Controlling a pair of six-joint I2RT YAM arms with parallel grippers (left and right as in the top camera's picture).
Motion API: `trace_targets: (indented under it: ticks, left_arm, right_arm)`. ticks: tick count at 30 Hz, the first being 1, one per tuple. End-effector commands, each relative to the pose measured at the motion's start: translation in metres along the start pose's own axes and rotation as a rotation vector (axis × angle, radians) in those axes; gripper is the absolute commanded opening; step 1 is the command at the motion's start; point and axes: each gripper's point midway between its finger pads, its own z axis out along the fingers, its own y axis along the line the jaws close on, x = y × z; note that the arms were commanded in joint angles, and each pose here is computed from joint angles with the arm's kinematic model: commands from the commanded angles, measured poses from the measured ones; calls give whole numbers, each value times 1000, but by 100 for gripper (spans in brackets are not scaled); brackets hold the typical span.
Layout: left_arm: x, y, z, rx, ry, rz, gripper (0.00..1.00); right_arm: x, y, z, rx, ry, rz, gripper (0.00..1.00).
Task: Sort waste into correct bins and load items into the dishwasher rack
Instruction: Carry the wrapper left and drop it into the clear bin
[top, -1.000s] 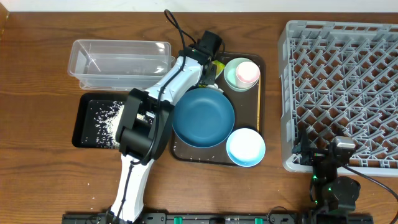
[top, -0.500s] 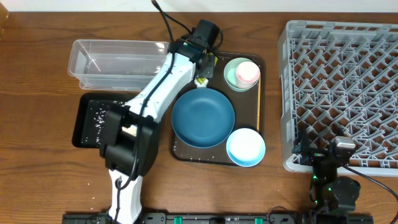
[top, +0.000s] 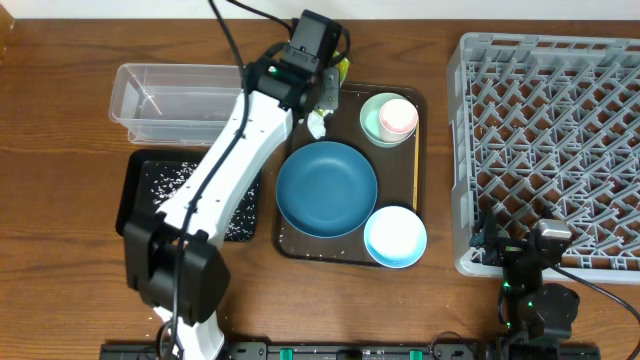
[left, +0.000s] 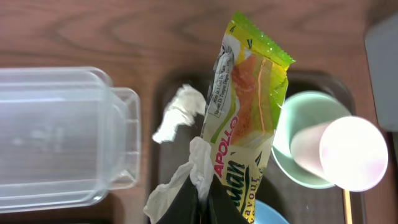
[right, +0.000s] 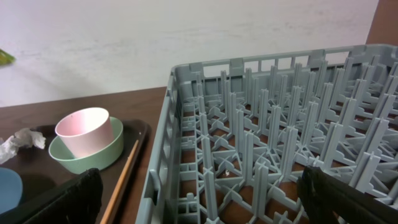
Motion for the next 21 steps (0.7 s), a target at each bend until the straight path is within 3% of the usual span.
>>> trace_targets:
  ticks: [1,13,21]
  left_arm:
    - [-19,35,-10,-101,-72,-72,6]
    - [-63,149,-11,-212,-203,-380,6]
    - [-57,214,-3,-300,-189,-494,6]
  right_arm:
    - [1,5,0,-18,3,-9,99]
    - [1,5,0,-18,3,-9,99]
    - [1,5,0,-18,3,-9,99]
